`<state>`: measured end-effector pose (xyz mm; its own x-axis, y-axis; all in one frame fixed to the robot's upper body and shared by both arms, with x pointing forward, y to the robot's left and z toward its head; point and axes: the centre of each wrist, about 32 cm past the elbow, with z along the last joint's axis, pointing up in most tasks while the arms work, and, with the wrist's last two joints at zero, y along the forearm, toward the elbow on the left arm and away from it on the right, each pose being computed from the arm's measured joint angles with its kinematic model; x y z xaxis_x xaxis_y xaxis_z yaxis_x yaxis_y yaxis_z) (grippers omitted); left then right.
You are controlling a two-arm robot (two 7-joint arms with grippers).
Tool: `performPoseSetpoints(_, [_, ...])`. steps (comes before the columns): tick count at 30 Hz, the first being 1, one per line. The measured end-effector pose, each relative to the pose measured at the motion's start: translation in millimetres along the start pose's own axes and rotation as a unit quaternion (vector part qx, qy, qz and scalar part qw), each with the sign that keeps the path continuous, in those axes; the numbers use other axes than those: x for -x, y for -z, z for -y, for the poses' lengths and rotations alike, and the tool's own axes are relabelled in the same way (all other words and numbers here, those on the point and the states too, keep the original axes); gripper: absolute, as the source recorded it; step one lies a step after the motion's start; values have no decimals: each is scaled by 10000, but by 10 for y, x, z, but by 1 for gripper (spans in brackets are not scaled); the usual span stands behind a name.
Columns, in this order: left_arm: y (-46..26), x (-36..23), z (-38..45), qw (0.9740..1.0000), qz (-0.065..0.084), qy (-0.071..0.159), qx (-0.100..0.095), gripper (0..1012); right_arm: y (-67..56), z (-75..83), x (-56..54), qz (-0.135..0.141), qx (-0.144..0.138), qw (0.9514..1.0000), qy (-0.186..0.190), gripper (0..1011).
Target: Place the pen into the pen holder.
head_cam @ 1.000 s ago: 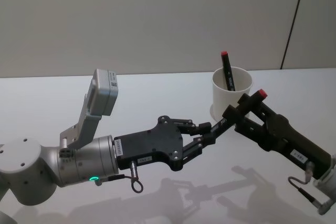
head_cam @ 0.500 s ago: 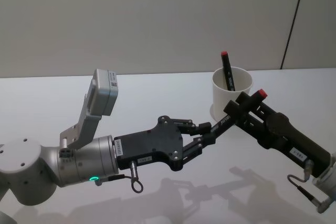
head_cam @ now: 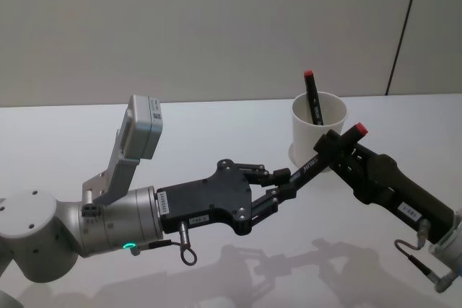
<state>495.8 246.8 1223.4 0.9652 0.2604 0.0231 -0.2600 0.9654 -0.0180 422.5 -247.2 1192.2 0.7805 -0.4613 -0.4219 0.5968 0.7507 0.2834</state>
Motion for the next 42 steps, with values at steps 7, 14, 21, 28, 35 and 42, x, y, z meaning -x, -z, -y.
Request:
performPoseSetpoints(7, [0,0,0,10000,0,0,0,173,-1,-2,0,3,-4,10000,-2,231])
performPoseSetpoints(14, [0,0,0,10000,0,0,0,176,-2,-1,-1,6,-8,10000,4,231])
performPoseSetpoints(21, [0,0,0,10000,0,1,2,372,-3,0,-2,7,-9,10000,14,230])
performPoseSetpoints(28, [0,0,0,10000,0,1,2,621,-2,-1,-2,6,-8,10000,12,230])
performPoseSetpoints(35, [0,0,0,10000,0,1,1,834,-2,-1,-1,6,-8,10000,9,230])
performPoseSetpoints(42, [0,0,0,10000,1,1,1,1001,-3,0,-2,9,-10,10000,8,230])
